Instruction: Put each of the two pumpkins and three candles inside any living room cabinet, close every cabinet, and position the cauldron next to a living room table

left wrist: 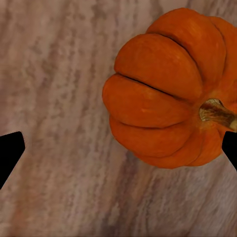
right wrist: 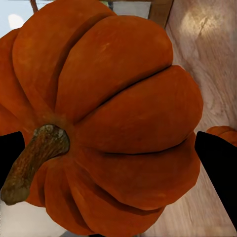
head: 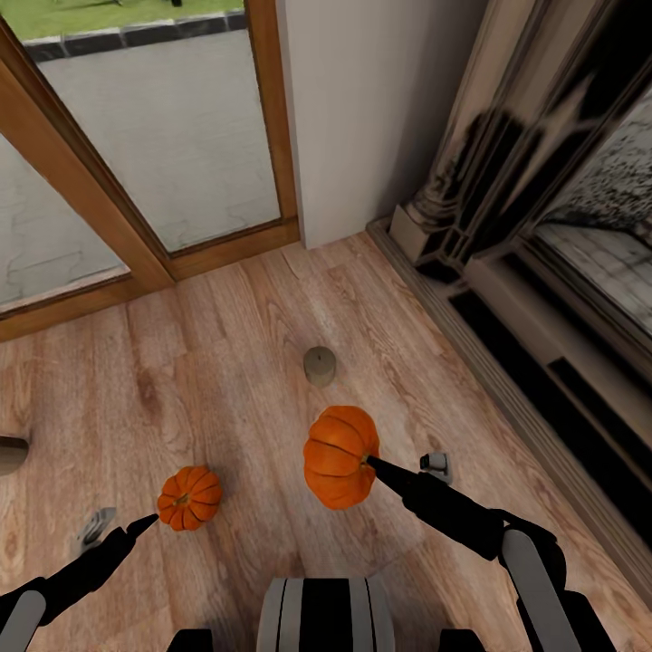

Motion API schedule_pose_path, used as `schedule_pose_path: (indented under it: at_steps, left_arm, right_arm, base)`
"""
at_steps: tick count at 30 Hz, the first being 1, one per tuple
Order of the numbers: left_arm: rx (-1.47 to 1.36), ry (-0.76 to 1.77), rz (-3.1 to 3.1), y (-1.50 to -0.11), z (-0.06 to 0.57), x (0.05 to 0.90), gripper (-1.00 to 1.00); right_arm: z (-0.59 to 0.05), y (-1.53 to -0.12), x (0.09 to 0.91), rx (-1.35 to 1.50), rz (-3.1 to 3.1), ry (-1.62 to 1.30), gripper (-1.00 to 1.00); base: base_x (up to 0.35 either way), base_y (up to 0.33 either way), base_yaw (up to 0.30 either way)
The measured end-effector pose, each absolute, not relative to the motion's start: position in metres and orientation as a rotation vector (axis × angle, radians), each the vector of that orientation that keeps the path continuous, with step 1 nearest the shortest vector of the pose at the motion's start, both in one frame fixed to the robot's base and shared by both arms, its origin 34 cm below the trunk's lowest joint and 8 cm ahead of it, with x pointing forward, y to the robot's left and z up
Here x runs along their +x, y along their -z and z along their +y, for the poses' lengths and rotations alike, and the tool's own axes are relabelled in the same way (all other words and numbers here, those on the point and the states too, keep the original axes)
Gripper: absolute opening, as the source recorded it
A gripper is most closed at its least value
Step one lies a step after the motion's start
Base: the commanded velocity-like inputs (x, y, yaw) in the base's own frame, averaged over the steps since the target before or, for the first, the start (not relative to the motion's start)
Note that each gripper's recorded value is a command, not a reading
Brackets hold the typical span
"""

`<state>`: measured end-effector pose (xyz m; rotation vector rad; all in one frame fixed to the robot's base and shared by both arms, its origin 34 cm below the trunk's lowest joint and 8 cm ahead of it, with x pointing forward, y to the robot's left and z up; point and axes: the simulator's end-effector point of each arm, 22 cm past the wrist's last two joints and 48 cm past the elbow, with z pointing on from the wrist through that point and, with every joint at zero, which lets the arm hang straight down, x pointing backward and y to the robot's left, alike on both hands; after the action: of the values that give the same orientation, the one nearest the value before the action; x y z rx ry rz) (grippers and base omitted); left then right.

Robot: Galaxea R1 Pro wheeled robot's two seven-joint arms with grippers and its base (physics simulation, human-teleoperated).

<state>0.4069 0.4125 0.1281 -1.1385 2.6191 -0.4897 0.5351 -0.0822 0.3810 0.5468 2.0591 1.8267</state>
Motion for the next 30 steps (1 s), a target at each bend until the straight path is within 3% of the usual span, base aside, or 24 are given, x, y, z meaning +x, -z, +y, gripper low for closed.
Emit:
schedule_pose_path:
  at_steps: [30]
  left_arm:
    - [-1.148,0.489,2.636,-0.121,0.412,0.399,1.00]
  right_arm:
    - [-0.082,-0.366,0.533,0.567,2.085,-1.807,-1.00]
  base:
    - [0.004,-0.031,0.000]
